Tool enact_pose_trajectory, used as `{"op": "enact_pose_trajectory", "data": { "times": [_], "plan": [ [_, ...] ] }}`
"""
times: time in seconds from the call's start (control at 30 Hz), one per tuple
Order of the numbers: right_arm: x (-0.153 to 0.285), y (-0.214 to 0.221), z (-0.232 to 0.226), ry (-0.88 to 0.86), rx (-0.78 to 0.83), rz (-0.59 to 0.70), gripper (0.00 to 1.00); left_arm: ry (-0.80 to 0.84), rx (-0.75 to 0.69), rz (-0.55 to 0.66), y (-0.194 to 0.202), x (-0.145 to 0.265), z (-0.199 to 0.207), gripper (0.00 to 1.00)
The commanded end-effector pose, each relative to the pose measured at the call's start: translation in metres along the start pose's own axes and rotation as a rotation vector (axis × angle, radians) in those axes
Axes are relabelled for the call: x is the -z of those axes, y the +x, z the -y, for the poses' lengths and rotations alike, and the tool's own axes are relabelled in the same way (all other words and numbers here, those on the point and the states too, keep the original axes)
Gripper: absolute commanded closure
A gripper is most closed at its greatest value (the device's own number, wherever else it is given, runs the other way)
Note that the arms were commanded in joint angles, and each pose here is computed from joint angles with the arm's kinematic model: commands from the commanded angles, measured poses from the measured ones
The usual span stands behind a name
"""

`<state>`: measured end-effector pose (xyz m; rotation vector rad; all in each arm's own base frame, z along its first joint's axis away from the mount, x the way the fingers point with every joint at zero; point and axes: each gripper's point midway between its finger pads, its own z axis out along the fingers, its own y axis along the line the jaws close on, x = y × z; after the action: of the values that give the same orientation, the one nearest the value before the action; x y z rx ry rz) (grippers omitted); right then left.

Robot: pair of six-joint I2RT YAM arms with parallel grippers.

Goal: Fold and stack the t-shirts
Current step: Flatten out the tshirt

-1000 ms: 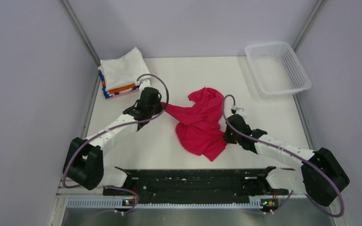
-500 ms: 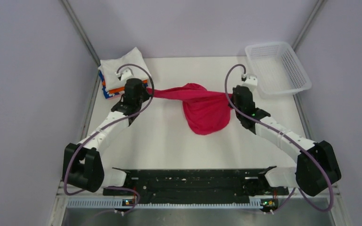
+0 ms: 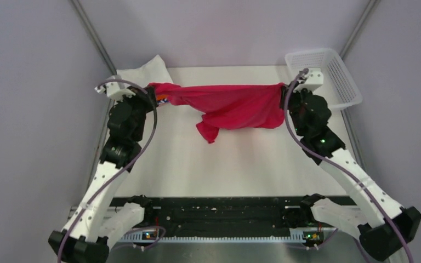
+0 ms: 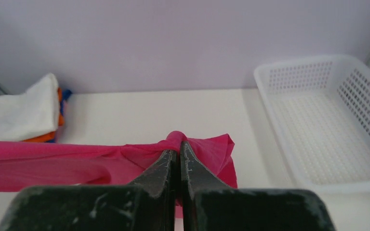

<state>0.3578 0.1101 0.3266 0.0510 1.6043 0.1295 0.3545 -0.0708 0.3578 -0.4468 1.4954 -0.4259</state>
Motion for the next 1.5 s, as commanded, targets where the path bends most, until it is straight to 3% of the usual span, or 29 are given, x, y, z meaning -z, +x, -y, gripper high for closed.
{"op": "enact_pose_trajectory", "data": {
  "times": [0.0,0.27,0.53,0.7,0.87,1.0,1.17,1.27,1.33,1.4,1.43,1.47],
  "plan": [
    [0.052,-0.099,-0.015,-0.182,-0.024,0.206,1.0,0.158,0.05,0.175,-0.075,0.055,0.034,1.0],
    [0.158,-0.184,-0.046,-0.545,-0.023,0.31,1.0,0.375,0.074,0.292,-0.151,0.162,0.069,1.0],
    [0.21,-0.244,-0.041,-0.604,-0.032,0.462,1.0,0.531,0.078,0.315,-0.18,0.216,0.094,1.0],
    [0.206,-0.263,-0.032,-0.542,-0.033,0.5,1.0,0.559,0.077,0.299,-0.175,0.221,0.096,1.0],
    [0.152,-0.258,-0.01,-0.308,0.012,0.449,1.0,0.421,0.093,0.28,-0.163,0.189,0.077,1.0],
    [0.081,-0.218,0.002,-0.103,0.092,0.345,1.0,0.225,0.083,0.178,-0.12,0.122,0.049,1.0],
    [-0.028,-0.124,0.018,0.158,0.237,0.163,1.0,-0.165,0.023,-0.017,-0.024,0.024,-0.02,1.0],
    [-0.097,-0.062,0.011,0.13,0.276,0.057,1.0,-0.353,-0.052,-0.109,0.026,-0.035,-0.051,1.0],
    [-0.147,-0.015,0.009,0.121,0.28,-0.019,1.0,-0.443,-0.102,-0.164,0.055,-0.075,-0.067,0.89],
    [-0.191,0.028,0.01,0.137,0.289,-0.09,1.0,-0.46,-0.103,-0.252,0.087,-0.116,-0.073,0.88],
    [-0.211,0.044,0.011,0.155,0.299,-0.112,0.97,-0.442,-0.097,-0.302,0.104,-0.136,-0.072,0.87],
    [-0.229,0.064,0.013,0.178,0.318,-0.143,0.83,-0.415,-0.093,-0.346,0.117,-0.154,-0.069,0.85]
  ]
}}
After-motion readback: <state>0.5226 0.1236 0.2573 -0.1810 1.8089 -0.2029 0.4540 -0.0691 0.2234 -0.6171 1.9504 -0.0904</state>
